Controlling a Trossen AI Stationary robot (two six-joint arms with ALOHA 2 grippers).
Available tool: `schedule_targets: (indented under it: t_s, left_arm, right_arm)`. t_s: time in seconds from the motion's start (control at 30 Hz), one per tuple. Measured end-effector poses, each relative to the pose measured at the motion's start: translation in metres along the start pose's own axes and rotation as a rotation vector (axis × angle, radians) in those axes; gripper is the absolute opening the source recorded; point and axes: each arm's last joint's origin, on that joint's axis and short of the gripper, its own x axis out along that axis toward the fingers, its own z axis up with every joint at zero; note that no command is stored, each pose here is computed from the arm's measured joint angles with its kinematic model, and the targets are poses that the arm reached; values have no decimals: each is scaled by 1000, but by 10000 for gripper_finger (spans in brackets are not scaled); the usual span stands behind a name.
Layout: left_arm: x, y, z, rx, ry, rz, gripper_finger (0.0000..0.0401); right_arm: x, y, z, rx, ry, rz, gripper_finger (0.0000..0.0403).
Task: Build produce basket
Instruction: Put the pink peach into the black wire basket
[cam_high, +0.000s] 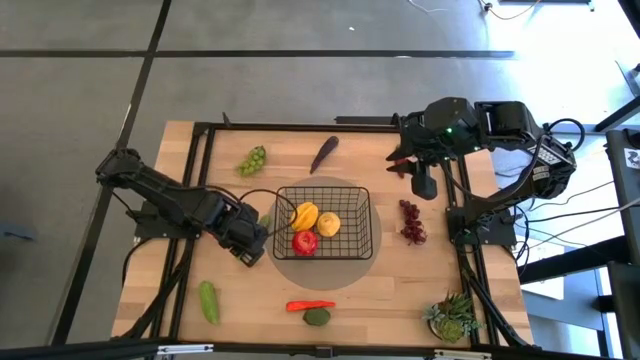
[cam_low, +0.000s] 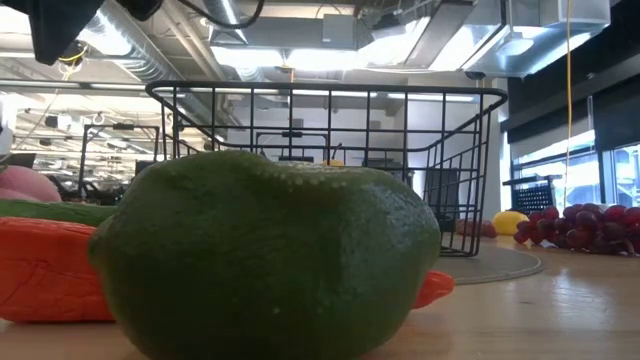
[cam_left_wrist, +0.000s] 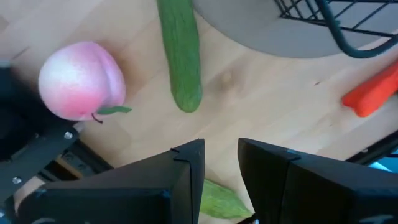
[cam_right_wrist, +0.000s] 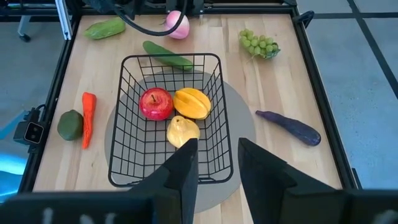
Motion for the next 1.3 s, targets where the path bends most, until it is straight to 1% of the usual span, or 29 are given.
schedule_targets:
  t_s: [0.07, 0.17, 0.27, 0.37, 0.6, 0.67, 0.77, 0.87, 1.07, 1.13, 1.3]
  left_arm:
    - [1, -2, 1, 10, -1, -11, 86]
    - [2, -2, 3, 73, 4, -12, 86]
    - [1, -2, 3, 70, 12, -12, 86]
    - [1, -2, 2, 95, 22, -15, 84]
    - [1, -2, 3, 99, 11, -16, 45]
    - [1, -2, 3, 131, 9, -17, 43]
    - [1, -2, 3, 145, 15, -18, 53]
    - [3, -3, 3, 147, 17, -10, 75]
    - [14, -6, 4, 140, 30, 63, 115]
    - [21, -7, 5, 149, 43, 105, 119]
    - [34, -14, 6, 161, 53, 143, 120]
  right_arm:
    - [0, 0, 0, 0, 0, 0, 108]
    - [0, 0, 0, 0, -3, 0, 108]
    - [0, 0, 1, 0, -8, -1, 108]
    - [0, 0, 1, 0, -8, -1, 108]
    - [0, 0, 1, 0, -7, -1, 108]
    - [0, 0, 1, 0, -7, -1, 108]
    - [0, 0, 1, 0, -7, -1, 108]
    - [0, 0, 1, 0, -7, -1, 108]
    - [2, 0, 0, 0, -3, -1, 108]
    - [4, 0, 0, 0, 3, -1, 108]
    - [14, 0, -3, 5, 31, 0, 108]
